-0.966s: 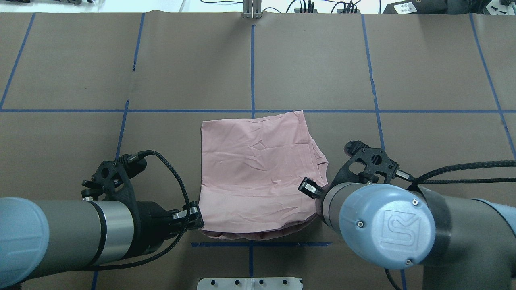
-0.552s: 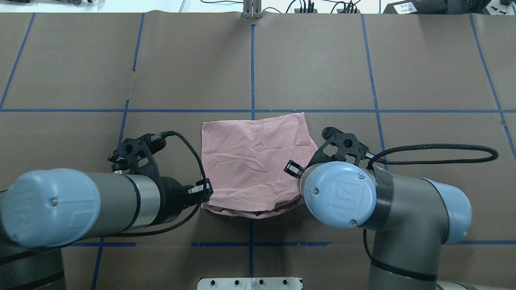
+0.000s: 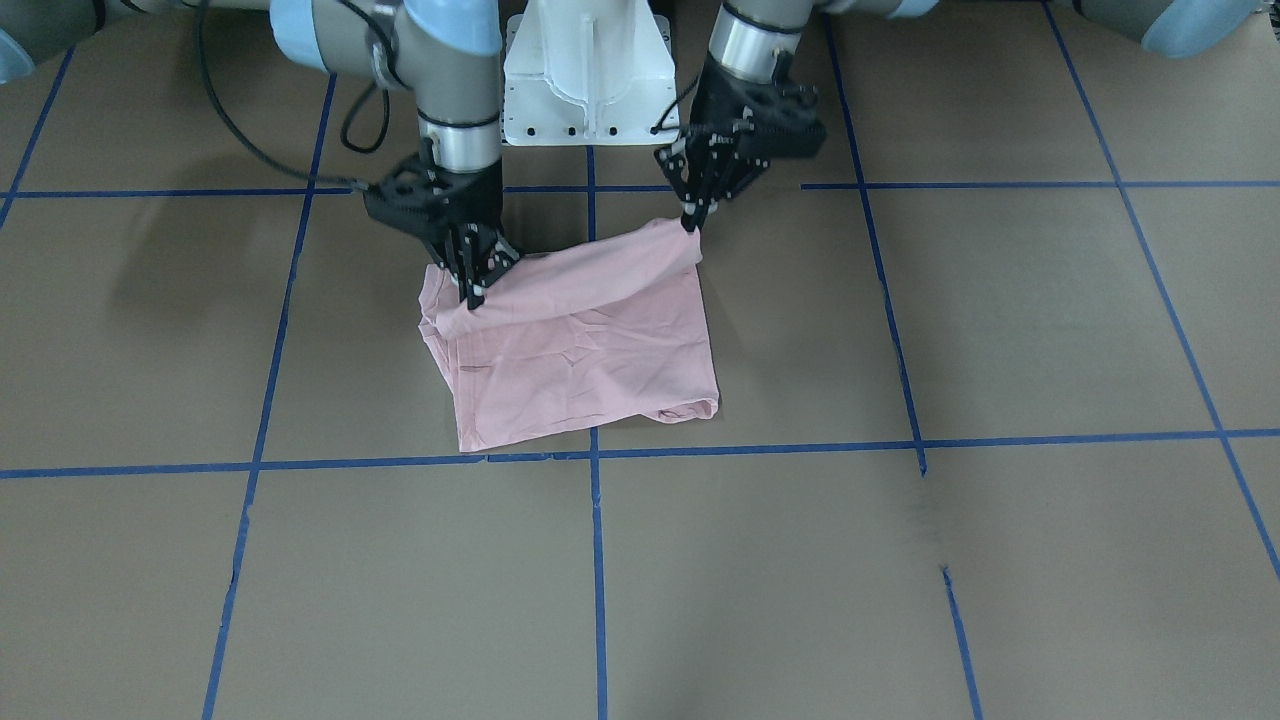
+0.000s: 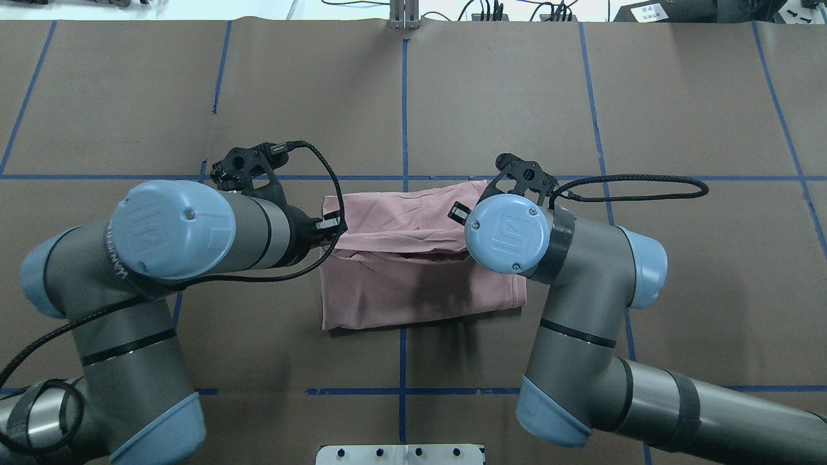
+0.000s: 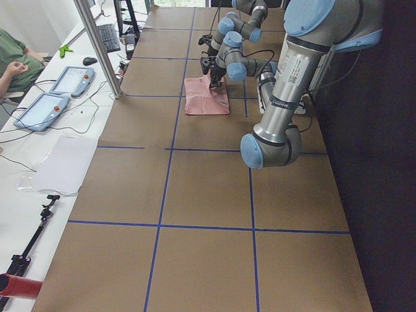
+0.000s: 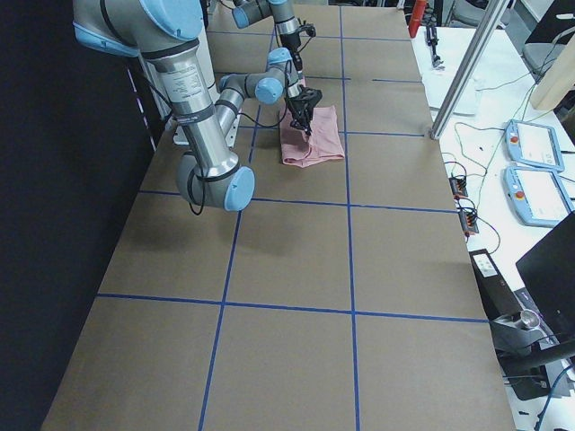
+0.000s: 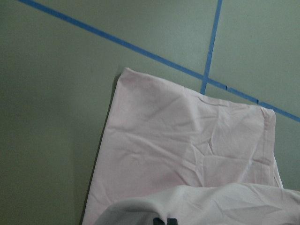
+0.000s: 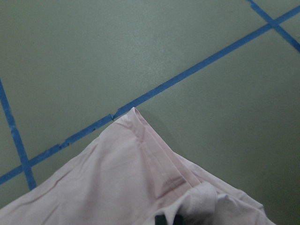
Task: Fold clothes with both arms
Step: 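Lift the near edge and fold it over toward the far edge with both grippers, then lay the folded edge down at the far side with both grippers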
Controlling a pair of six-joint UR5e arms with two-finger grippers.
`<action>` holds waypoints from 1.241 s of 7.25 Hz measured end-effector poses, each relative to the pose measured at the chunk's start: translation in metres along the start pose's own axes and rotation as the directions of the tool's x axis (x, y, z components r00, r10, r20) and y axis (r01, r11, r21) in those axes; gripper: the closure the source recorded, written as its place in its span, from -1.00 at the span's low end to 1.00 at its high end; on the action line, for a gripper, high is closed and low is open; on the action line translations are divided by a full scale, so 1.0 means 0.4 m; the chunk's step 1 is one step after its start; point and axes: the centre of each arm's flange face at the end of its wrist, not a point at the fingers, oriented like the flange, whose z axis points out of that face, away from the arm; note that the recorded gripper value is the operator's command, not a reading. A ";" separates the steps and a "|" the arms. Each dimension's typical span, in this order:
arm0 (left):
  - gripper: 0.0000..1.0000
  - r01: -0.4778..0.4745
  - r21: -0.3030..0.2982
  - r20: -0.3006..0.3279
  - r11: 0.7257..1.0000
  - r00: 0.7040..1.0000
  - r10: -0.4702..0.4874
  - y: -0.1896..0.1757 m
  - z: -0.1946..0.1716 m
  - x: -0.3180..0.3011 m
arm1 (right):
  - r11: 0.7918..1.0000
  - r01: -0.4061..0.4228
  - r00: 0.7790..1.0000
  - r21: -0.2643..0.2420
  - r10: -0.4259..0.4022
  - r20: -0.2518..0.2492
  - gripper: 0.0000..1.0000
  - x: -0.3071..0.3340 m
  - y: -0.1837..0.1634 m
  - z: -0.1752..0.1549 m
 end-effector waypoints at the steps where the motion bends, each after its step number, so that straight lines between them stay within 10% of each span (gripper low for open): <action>1: 1.00 -0.004 0.020 0.012 1.000 1.000 0.004 -0.042 0.081 -0.004 | 1.000 0.002 1.000 0.010 -0.002 0.000 1.00 -0.032 -0.013 0.050; 3: 1.00 -0.032 0.045 0.042 0.998 0.999 0.030 -0.106 0.216 -0.025 | 1.000 0.013 1.000 0.026 -0.013 -0.005 1.00 -0.055 -0.042 0.118; 4: 0.65 -0.045 0.049 0.053 0.998 0.998 0.042 -0.120 0.245 -0.035 | 0.999 0.016 1.000 0.032 -0.016 -0.012 0.06 -0.062 -0.051 0.135; 5: -0.98 -0.057 0.049 0.059 0.997 0.997 0.054 -0.126 0.259 -0.040 | 0.999 0.026 1.000 0.035 -0.025 -0.018 -0.99 -0.066 -0.054 0.146; 9: -1.00 -0.271 0.004 0.007 0.962 0.962 0.271 -0.162 0.165 -0.058 | 0.987 0.160 0.987 -0.002 -0.159 0.011 -1.00 -0.147 -0.035 0.106</action>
